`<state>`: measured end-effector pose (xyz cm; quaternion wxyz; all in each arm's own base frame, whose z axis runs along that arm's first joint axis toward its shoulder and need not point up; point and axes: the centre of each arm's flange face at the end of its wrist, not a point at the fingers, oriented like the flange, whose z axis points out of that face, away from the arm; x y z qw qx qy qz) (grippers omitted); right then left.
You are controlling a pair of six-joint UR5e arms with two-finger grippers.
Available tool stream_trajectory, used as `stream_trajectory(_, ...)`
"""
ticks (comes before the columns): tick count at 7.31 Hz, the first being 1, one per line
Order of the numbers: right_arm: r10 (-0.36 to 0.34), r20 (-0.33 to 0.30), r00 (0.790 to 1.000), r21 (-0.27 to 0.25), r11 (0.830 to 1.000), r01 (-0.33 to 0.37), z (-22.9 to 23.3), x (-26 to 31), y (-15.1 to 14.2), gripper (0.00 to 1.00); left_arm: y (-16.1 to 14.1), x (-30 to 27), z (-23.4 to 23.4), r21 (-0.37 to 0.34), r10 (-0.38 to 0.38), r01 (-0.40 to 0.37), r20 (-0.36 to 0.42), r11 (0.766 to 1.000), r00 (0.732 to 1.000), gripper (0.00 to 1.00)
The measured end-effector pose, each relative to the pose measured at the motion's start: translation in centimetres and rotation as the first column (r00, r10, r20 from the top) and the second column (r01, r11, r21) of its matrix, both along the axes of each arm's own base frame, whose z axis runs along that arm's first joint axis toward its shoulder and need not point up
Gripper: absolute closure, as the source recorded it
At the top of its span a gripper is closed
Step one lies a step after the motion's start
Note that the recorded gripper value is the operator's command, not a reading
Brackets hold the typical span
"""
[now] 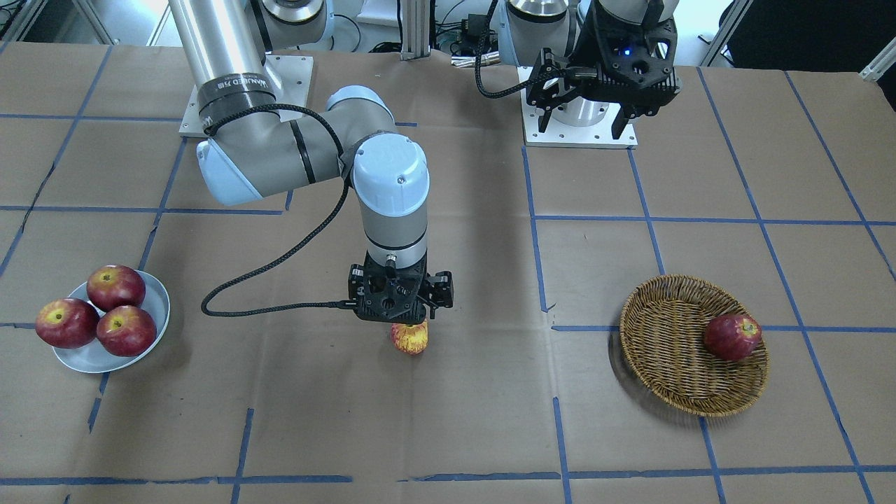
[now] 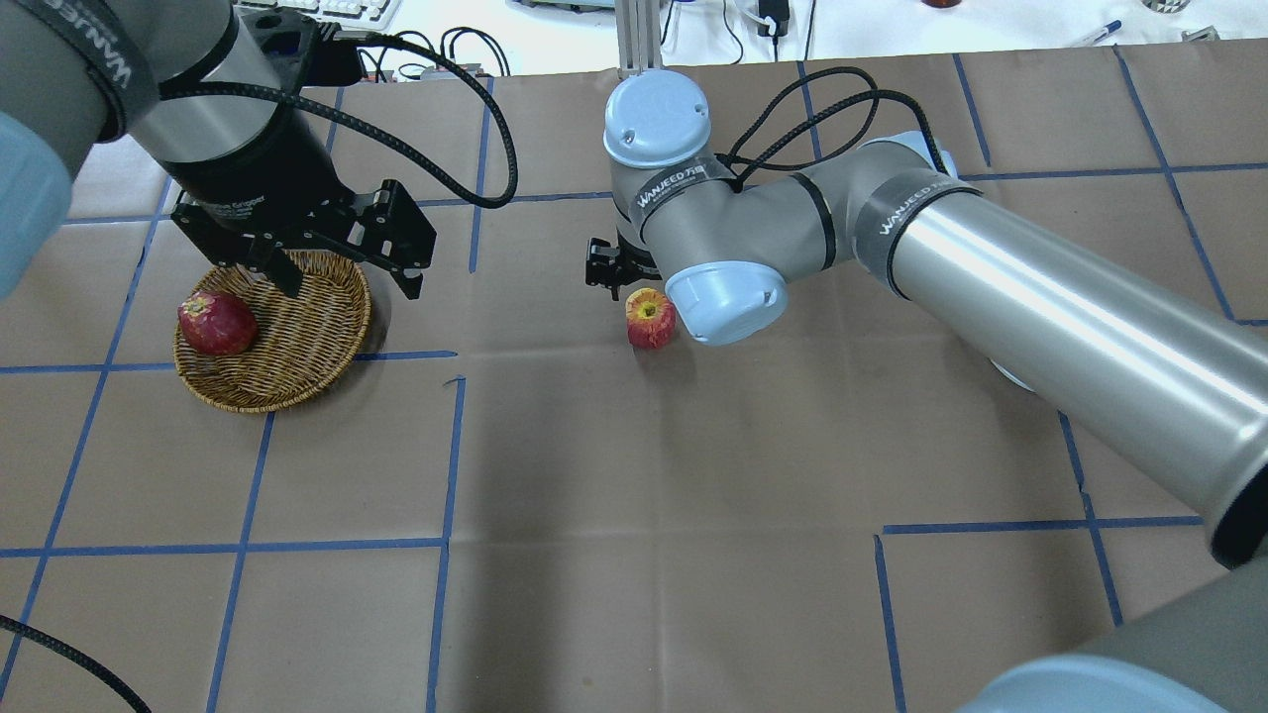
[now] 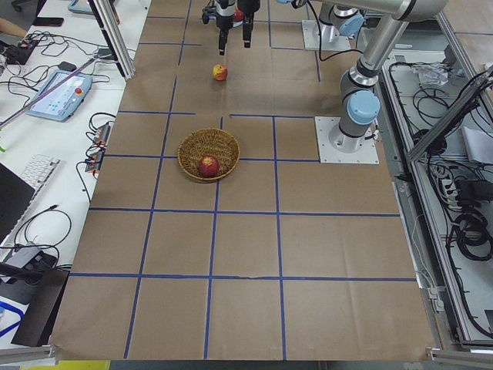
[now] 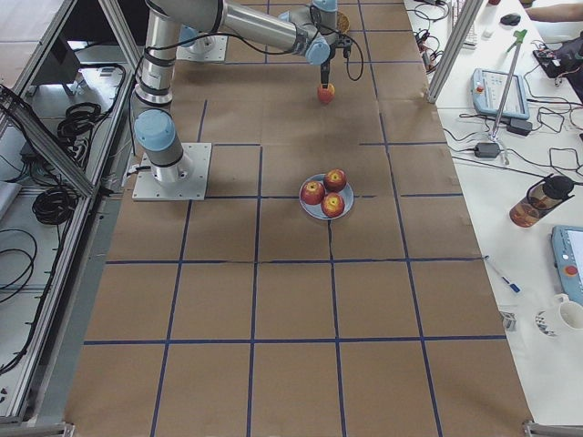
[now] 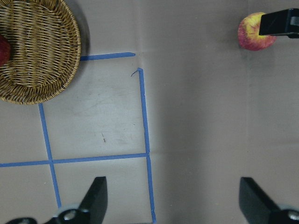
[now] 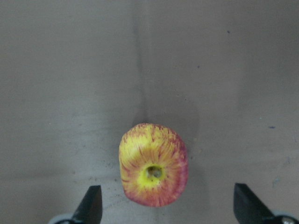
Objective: Transfer apple from basket to plate
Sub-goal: 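Lower the right gripper onto the striped apple and grasp it, then lift the striped apple with the right gripper and carry it over the white plate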
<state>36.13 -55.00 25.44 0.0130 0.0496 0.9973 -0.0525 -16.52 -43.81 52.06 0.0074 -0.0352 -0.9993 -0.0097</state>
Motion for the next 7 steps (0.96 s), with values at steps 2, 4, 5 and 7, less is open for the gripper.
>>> stream_trajectory(2,0.008,0.003,1.0,-0.007,1.0,-0.008,-4.0,0.8,-0.9,0.0,0.1,0.0,-0.1,0.001,0.002,-0.002,-0.001,1.0,1.0,0.01)
stream_trajectory(4,0.015,0.0,1.0,0.0,1.0,-0.015,-7.1,1.4,-1.3,0.15,0.2,0.0,-0.1,0.002,0.002,-0.002,0.0,1.0,1.0,0.01)
stream_trajectory(5,0.016,-0.002,1.0,0.003,1.0,-0.016,-7.8,1.5,-1.3,0.27,0.2,0.0,-0.1,0.002,0.003,-0.003,0.0,1.0,1.0,0.01)
stream_trajectory(7,0.02,-0.006,1.0,0.006,1.0,-0.02,-8.0,1.4,-1.3,0.39,-0.2,0.0,-0.5,0.009,0.005,-0.005,-0.004,1.0,1.0,0.01)
